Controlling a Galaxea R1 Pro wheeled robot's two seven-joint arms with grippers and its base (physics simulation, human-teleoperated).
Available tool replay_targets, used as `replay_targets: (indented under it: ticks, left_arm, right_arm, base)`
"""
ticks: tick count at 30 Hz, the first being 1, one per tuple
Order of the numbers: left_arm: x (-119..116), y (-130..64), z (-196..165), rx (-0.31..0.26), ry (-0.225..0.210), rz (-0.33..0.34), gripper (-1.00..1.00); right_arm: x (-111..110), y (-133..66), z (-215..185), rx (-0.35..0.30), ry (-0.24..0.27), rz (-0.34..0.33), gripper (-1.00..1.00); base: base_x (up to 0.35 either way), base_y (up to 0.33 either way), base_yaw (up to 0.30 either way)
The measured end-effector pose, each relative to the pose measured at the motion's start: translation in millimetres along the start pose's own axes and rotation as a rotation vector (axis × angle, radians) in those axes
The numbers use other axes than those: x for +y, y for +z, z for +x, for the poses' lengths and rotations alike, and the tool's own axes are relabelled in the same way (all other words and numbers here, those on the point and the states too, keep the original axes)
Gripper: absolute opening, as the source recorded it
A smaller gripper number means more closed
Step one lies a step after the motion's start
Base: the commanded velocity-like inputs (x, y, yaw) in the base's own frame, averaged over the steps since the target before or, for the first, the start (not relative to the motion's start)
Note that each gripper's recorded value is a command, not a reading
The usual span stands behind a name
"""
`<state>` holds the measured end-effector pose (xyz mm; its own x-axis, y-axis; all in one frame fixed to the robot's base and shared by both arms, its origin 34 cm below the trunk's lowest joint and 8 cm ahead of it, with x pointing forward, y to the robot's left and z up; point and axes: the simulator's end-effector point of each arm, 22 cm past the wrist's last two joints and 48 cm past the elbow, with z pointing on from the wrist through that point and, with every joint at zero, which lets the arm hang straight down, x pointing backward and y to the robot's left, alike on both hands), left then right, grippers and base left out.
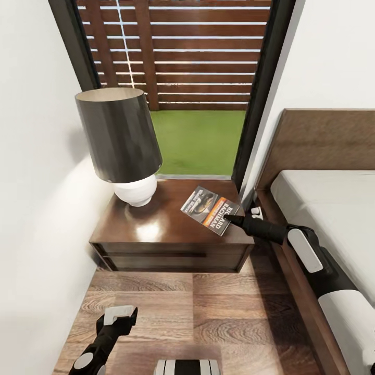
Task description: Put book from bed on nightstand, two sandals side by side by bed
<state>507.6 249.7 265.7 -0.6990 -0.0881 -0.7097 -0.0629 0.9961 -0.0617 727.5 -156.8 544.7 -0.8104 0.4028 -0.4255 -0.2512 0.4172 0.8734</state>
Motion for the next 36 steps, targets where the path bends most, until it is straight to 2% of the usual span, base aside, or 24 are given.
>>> replay_targets:
  ticks: [7,19,26,36]
  left_arm:
    - [-2,0.4,-7,-0.015,-0.002,0.005,1.0]
    - [-17,-2.7,-53,-0.111,-0.014,0.037,1.0]
    - [-17,-3.7,-65,-0.137,-0.012,0.042,1.0]
    - [-15,5.4,-45,-0.096,-0.01,0.039,1.0]
  right_arm:
    - [0,6.0,5,0.009,0.013,-0.009,-1.0]
    - [-11,9.2,16,0.044,0.049,0.0,-1.0]
    - [-18,10.8,20,0.05,0.062,0.005,-1.0]
    - [-46,18.6,35,0.072,0.101,0.026,-1.0]
  base:
    - [0.0,0.0,0.0]
    - [0.0,0.0,0.0]
    - [0.0,0.0,0.0]
    - [0.0,0.0,0.0]
